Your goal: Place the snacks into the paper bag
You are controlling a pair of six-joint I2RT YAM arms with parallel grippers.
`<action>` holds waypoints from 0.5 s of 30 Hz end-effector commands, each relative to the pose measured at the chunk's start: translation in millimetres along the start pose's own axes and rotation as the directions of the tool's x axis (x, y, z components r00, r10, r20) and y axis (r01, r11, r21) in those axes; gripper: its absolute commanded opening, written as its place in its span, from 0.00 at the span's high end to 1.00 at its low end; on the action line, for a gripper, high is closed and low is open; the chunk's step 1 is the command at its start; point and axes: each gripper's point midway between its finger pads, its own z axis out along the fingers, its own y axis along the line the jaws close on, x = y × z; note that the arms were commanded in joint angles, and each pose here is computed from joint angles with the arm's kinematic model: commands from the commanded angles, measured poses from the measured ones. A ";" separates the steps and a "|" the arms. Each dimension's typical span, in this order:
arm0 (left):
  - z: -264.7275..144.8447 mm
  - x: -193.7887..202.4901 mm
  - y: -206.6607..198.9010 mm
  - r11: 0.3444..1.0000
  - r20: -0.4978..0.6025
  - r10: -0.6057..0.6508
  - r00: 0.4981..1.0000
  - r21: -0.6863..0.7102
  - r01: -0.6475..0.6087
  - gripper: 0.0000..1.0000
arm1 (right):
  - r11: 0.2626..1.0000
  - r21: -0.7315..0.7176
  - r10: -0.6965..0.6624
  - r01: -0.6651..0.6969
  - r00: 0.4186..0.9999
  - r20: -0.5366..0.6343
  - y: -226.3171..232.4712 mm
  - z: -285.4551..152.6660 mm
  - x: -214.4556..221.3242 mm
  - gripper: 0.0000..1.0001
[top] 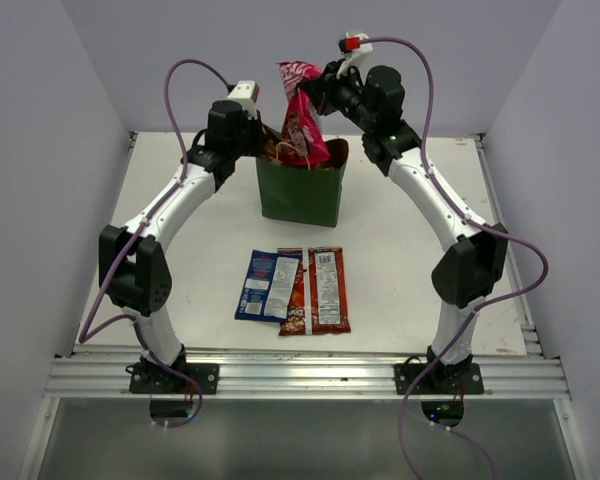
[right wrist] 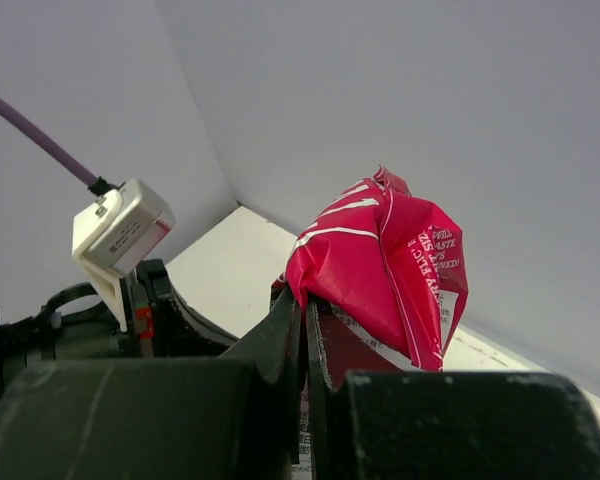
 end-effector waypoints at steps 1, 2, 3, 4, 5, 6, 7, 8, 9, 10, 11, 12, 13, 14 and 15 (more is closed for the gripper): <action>4.4 33.4 3.1 1.000 -0.116 0.006 0.993 -0.017 -0.008 1.00 | 0.993 -0.109 -0.028 0.034 0.998 0.057 18.6 -2.9 -12.8 1.00; 6.1 35.3 3.6 1.000 -0.120 0.005 0.993 -0.018 -0.008 1.00 | 0.991 -0.130 -0.017 0.025 0.998 0.066 24.3 -4.3 -17.4 1.00; 6.5 34.6 3.4 1.000 -0.119 0.004 0.993 -0.018 -0.006 1.00 | 0.990 -0.140 -0.018 0.029 0.997 0.080 26.1 -4.7 -22.6 1.00; 7.3 35.2 3.2 1.000 -0.121 0.002 0.993 -0.017 -0.004 1.00 | 0.988 -0.150 -0.016 0.030 0.995 0.097 30.0 -5.5 -31.2 1.00; 7.8 36.0 3.1 1.000 -0.123 0.001 0.992 -0.016 -0.003 1.00 | 0.987 -0.159 -0.011 0.028 0.994 0.104 32.7 -6.1 -35.2 1.00; 7.6 35.9 2.2 1.000 -0.123 0.001 0.992 -0.014 -0.003 1.00 | 0.984 -0.175 -0.009 0.030 0.993 0.118 37.0 -8.2 -42.2 1.00; 7.8 36.0 3.1 1.000 -0.123 0.001 0.992 -0.016 -0.003 1.00 | 0.983 -0.180 -0.011 0.035 0.991 0.130 39.1 -9.6 -47.7 1.00; 8.1 36.9 3.6 1.000 -0.125 0.001 0.992 -0.018 -0.003 1.00 | 0.981 -0.190 -0.012 0.040 0.989 0.145 43.0 -13.6 -56.0 1.00; 7.8 35.2 3.2 1.000 -0.121 0.002 0.993 -0.017 -0.004 1.00 | 0.980 -0.192 -0.015 0.045 0.988 0.152 44.6 -15.9 -59.8 1.00; 8.7 37.3 3.5 1.000 -0.126 0.002 0.992 -0.016 -0.004 1.00 | 0.980 -0.194 -0.016 0.046 0.988 0.154 45.6 -17.9 -61.1 1.00; 8.9 36.9 3.4 1.000 -0.126 0.002 0.992 -0.016 -0.004 1.00 | 0.980 -0.194 -0.018 0.050 0.987 0.160 46.8 -20.3 -63.9 1.00; 9.4 37.6 3.6 1.000 -0.127 0.002 0.992 -0.017 -0.004 1.00 | 0.979 -0.197 -0.020 0.053 0.986 0.165 47.8 -22.2 -65.5 1.00; 9.4 37.4 2.7 1.000 -0.127 0.001 0.992 -0.012 -0.002 1.00 | 0.978 -0.201 -0.020 0.055 0.985 0.171 50.6 -27.5 -69.7 1.00; 9.9 37.0 2.4 1.000 -0.125 -0.002 0.992 -0.012 0.001 1.00 | 0.978 -0.203 -0.020 0.054 0.986 0.168 51.2 -28.9 -68.6 1.00; 10.2 38.3 1.9 1.000 -0.129 -0.004 0.992 -0.009 0.003 1.00 | 0.976 -0.210 -0.020 0.056 0.985 0.172 53.8 -32.9 -70.7 1.00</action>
